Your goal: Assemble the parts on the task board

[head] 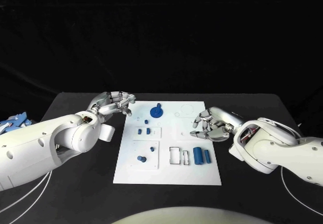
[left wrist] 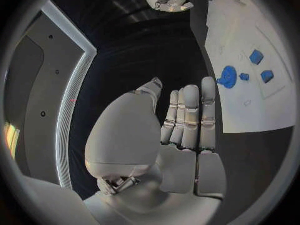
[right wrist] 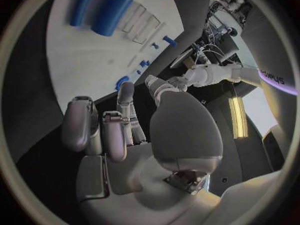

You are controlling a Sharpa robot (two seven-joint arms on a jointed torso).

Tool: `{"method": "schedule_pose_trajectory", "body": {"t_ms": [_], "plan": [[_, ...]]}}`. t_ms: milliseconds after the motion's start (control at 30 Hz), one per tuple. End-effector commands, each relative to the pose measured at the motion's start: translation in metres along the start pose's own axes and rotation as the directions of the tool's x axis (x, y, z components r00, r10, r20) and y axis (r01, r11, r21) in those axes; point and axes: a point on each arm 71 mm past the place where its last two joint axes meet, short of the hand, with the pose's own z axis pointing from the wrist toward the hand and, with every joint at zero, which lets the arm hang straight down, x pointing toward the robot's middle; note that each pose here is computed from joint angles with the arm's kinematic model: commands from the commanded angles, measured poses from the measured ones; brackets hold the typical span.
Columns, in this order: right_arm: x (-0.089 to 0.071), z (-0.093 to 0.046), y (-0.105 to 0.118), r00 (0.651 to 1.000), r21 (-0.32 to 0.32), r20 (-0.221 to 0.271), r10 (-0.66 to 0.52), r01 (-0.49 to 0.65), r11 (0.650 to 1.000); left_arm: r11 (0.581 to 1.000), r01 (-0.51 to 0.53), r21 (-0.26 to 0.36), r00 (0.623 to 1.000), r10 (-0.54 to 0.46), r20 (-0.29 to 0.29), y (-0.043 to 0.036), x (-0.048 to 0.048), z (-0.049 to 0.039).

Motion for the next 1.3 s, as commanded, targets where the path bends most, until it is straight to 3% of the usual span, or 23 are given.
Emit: {"method": "schedule_pose_trajectory", "body": {"t_ms": [33,167,467,1300], "plan": [[0.007,-0.009,-0.013,0.997,0.112,-0.072,0.021,-0.012,0.994,1.000,0.010,0.013,1.000,-0.010,-0.022,-0.0017,0.0027,-0.0001],[0.011,-0.021,-0.025,0.996,0.167,-0.082,-0.020,0.033,0.985,1.000,0.010,0.013,1.000,-0.010,-0.023,-0.0018,0.0027,-0.0004],[0.031,-0.030,-0.030,0.990,0.203,-0.120,-0.069,0.092,0.975,1.000,0.011,0.012,1.000,-0.011,-0.026,-0.0019,0.0031,-0.0010],[0.067,-0.022,-0.017,0.980,0.162,-0.180,-0.088,0.118,0.980,1.000,0.010,0.006,1.000,-0.009,-0.023,-0.0018,0.0007,-0.0030]]}}
